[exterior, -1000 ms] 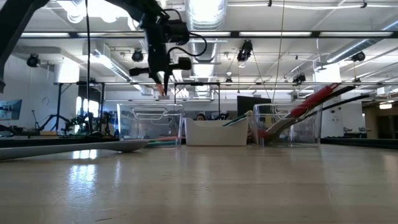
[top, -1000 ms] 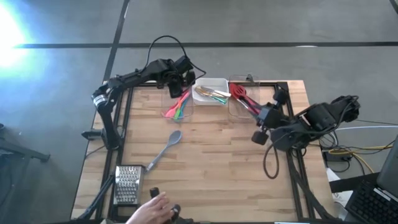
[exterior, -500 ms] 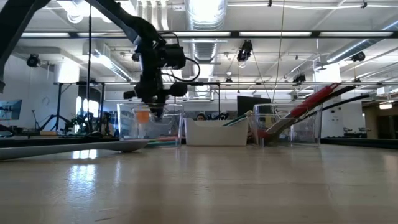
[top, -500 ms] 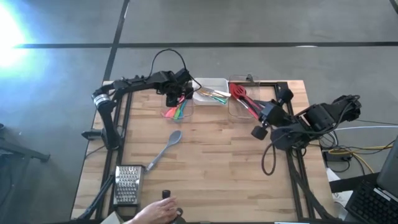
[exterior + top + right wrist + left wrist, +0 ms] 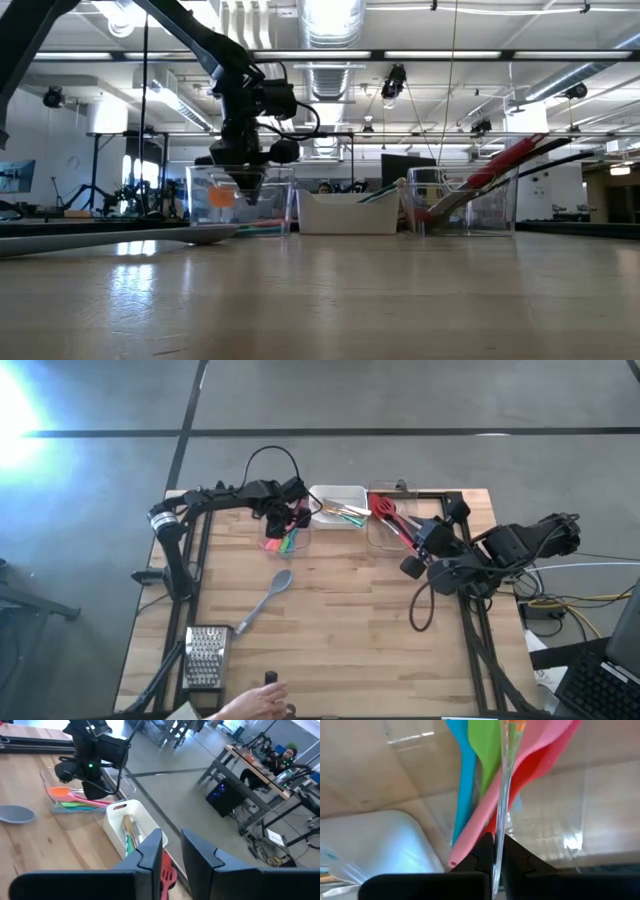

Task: Pick & Place Kitchen Items
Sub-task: Put the transparent spatula into the left transparent bin, then put the blue serving spoon into the right transparent bin

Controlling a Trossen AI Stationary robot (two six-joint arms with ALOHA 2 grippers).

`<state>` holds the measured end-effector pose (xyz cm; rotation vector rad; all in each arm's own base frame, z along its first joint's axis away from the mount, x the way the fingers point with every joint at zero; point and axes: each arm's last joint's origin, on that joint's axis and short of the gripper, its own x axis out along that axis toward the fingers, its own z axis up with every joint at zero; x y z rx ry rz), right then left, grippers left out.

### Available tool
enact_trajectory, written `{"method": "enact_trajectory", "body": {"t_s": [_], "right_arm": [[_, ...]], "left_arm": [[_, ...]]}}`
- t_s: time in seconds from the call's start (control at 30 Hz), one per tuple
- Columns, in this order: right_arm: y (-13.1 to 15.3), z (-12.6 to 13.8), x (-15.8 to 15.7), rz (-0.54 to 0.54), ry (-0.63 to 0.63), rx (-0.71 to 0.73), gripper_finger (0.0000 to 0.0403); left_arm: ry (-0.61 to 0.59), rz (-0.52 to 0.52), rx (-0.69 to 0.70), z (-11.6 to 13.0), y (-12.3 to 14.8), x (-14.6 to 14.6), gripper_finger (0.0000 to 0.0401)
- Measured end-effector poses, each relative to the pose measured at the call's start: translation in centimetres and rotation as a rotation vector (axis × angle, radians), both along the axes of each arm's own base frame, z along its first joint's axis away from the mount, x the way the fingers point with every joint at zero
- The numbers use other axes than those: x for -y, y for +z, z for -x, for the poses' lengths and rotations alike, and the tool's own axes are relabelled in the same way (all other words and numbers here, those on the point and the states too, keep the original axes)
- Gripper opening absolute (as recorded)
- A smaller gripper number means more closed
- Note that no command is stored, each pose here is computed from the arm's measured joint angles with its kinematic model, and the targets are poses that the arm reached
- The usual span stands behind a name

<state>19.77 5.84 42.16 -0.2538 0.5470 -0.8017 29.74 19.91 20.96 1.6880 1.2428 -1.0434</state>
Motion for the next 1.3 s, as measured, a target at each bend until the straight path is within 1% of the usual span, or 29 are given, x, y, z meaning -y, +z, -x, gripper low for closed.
{"method": "enact_trajectory", "body": {"t_s": [0.23,0.33,0.63,0.77,0.83,0.9,1.0,1.07,1.13,1.2,1.23,1.3], "right_arm": [[-0.1,-0.1,0.2,-0.002,-0.009,0.001,0.0065],[-0.1,-0.1,0.2,-0.002,-0.009,0.002,0.0069],[-0.1,-0.2,0.1,-0.003,-0.008,0.002,0.0073],[-0.1,-0.2,0.1,-0.002,-0.006,-0.001,0.0067],[-0.1,-0.2,0.1,-0.001,-0.006,-0.002,0.0066],[-0.1,-0.2,0.1,-0.001,-0.006,-0.002,0.0066],[-0.1,-0.2,0.1,-0.002,-0.005,-0.003,0.007],[-0.1,-0.2,0.1,-0.002,-0.002,-0.006,0.0074],[-0.1,-0.2,0.1,-0.004,0.0,-0.008,0.0077],[-0.1,-0.2,0.1,-0.004,0.0,-0.009,0.0079],[-0.1,-0.2,0.1,-0.003,0.0,-0.009,0.008],[-0.2,-0.2,0.1,-0.002,0.001,-0.011,0.0082]], "left_arm": [[0.004,0.048,0.007,0.2,-0.6,0.3,0.0017],[0.003,0.042,0.02,0.1,-0.9,0.4,0.0017],[0.026,0.032,0.08,0.0,-1.7,0.3,0.0086],[0.045,0.022,0.104,-0.1,-1.7,0.2,0.01],[0.055,0.0,0.113,-0.3,-1.3,0.1,0.0101],[0.082,-0.028,0.143,-0.5,-0.2,-0.1,0.0099],[0.143,-0.054,0.237,-0.8,2.4,-0.3,0.0094],[0.196,-0.063,0.32,-0.9,4.5,-0.3,0.0089],[0.272,-0.048,0.433,-0.7,7.0,-0.2,0.0084],[0.349,0.009,0.565,-0.2,9.6,0.2,0.0079],[0.377,0.058,0.628,0.3,11.0,0.7,0.0076],[0.417,0.199,0.72,1.4,13.1,1.9,0.0071]]}}
